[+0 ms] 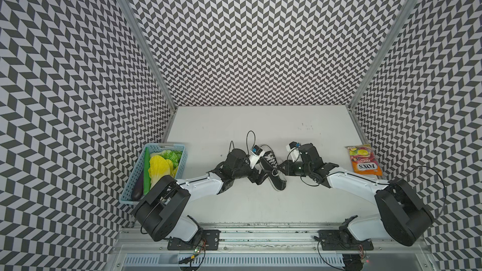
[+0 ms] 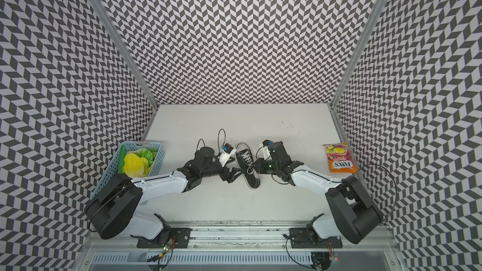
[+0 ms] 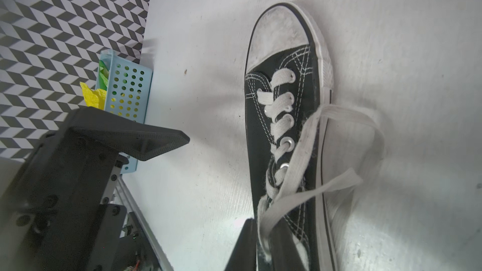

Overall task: Tie the shoes
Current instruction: Cross the shoelace with the shoelace.

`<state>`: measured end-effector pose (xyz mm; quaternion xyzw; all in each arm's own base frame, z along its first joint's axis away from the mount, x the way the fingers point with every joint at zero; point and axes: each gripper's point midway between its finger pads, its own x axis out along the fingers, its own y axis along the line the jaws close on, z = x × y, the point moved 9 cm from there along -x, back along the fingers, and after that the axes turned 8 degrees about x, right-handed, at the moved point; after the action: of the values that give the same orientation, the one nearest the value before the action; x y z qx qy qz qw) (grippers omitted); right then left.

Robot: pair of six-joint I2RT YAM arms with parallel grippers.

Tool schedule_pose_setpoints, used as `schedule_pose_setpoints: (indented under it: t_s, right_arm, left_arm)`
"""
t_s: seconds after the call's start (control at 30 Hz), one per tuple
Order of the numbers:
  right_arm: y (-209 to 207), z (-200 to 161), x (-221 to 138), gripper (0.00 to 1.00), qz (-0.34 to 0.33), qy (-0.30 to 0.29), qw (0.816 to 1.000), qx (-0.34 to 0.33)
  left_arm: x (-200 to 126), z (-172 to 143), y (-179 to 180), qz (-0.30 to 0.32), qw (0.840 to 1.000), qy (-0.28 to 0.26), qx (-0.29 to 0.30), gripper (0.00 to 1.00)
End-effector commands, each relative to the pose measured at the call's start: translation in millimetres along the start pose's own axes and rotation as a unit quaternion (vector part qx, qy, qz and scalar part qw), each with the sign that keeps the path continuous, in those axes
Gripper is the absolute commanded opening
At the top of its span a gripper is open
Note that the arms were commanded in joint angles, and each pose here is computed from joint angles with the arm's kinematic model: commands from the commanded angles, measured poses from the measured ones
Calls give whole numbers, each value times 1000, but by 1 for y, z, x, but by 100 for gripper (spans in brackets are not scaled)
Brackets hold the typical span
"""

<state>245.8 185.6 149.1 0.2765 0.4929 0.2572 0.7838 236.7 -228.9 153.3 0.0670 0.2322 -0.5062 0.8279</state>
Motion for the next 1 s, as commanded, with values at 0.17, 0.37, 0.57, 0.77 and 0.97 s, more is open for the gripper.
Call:
schedule_pose_setpoints:
  t_s: [0.17, 0.37, 0.57, 0.77, 0.97]
  right_arm:
    - [33, 10, -37, 4, 57, -56, 996, -48]
    - [44, 11, -46, 4, 86, -52, 993, -61]
    - [50, 13, -46, 4, 99, -39, 992, -63]
    - [50, 16, -45, 4, 81, -35, 994, -67]
    - [53, 29, -54, 28, 43, -88, 991, -90]
  left_arm:
    - [18, 18, -18, -76, 996, -38, 36, 77]
    - [25, 30, -23, -92, 992, -72, 49, 71]
    - [45, 38, -17, -96, 990, -86, 54, 58]
    - [54, 40, -16, -97, 989, -93, 65, 24]
    - [37, 37, -15, -54, 992, -93, 63, 0]
